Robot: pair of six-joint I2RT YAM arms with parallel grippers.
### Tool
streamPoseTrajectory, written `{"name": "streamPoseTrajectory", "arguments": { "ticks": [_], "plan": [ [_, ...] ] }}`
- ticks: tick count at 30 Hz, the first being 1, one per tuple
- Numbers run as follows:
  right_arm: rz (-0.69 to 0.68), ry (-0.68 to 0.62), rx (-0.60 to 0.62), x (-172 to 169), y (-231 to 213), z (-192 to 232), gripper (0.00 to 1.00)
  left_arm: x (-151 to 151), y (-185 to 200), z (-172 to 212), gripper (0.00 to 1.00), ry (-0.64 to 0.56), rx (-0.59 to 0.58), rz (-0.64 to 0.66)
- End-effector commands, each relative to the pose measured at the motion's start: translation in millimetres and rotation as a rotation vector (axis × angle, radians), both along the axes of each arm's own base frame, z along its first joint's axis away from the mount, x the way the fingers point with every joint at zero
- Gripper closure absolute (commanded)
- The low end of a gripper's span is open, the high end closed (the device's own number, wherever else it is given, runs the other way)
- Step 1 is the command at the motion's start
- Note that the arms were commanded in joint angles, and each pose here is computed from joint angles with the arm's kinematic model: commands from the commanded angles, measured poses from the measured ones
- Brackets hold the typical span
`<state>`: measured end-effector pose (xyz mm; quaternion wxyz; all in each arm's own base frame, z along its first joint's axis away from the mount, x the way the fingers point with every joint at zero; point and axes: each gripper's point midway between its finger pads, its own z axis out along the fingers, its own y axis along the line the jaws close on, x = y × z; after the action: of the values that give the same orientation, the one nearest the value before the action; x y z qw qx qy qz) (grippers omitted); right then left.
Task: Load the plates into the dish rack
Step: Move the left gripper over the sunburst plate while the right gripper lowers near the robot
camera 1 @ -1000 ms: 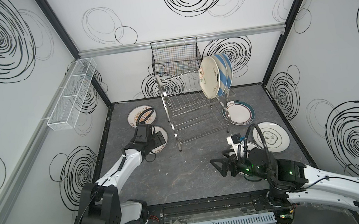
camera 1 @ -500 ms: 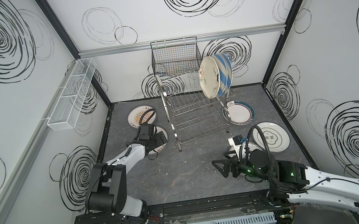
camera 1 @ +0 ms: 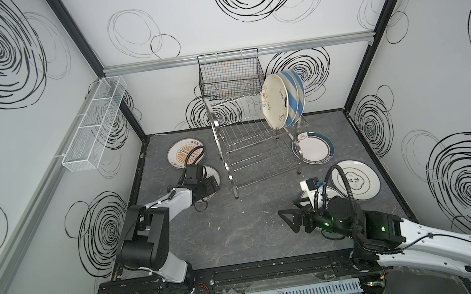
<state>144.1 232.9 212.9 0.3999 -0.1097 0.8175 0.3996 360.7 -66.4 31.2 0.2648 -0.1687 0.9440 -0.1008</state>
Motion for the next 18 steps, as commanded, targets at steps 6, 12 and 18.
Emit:
{"name": "streamPoseTrajectory", "arguments": {
  "ticks": [6,12,18],
  "plan": [
    [-0.021,0.001,0.006,1,-3,-2,0.0,-32,1,-15,0.04,0.058,-0.039,0.006],
    [-0.017,0.008,0.018,0,-2,-2,0.0,-60,-2,-24,0.04,0.095,-0.081,0.003],
    [-0.023,0.005,0.029,-1,-6,1,0.0,-96,-18,-25,0.04,0.13,-0.148,-0.019]
  ]
}}
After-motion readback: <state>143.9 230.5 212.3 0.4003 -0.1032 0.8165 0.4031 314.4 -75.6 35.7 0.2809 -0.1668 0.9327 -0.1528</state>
